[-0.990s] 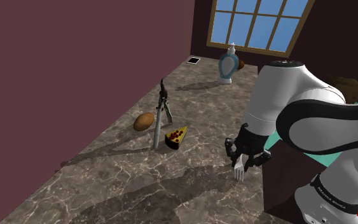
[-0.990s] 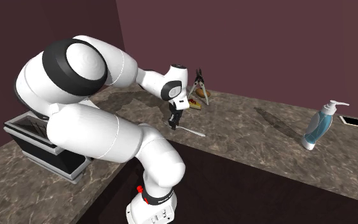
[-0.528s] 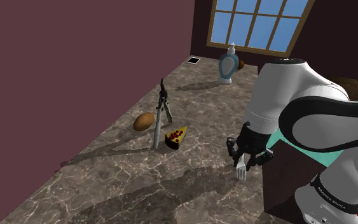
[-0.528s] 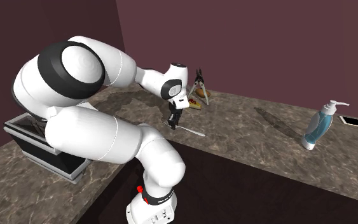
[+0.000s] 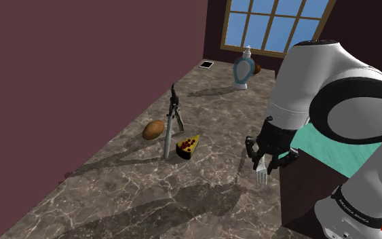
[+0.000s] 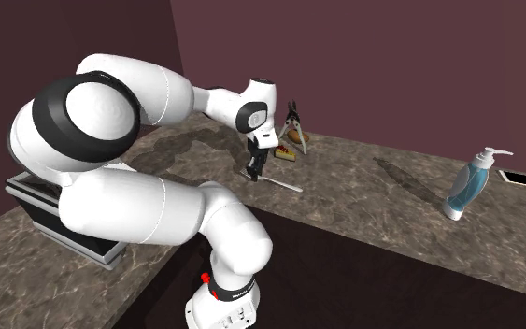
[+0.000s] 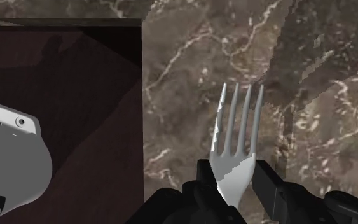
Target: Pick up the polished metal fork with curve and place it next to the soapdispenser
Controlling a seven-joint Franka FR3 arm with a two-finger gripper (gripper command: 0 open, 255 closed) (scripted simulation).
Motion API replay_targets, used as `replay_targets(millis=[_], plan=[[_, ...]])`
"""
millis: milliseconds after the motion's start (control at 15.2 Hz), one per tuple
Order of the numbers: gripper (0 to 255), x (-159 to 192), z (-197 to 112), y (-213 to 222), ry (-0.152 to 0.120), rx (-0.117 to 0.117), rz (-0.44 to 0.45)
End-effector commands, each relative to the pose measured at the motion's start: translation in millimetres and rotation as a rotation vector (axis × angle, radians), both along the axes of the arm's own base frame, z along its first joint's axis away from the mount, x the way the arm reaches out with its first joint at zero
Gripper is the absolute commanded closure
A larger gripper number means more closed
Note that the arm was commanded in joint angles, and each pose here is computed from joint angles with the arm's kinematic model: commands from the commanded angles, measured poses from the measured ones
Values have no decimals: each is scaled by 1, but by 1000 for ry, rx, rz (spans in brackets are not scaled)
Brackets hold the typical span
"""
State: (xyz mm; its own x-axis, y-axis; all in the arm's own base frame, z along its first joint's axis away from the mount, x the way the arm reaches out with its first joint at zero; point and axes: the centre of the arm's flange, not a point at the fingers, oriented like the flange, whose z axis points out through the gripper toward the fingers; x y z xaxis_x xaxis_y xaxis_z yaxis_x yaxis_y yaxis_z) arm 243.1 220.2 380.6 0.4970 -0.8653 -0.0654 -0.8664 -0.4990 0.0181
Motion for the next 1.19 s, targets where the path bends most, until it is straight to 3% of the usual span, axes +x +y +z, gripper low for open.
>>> replay_targets(millis=[0,1122], plan=[[255,0,11,0,1,0,0],[255,0,100,0,1,0,0]])
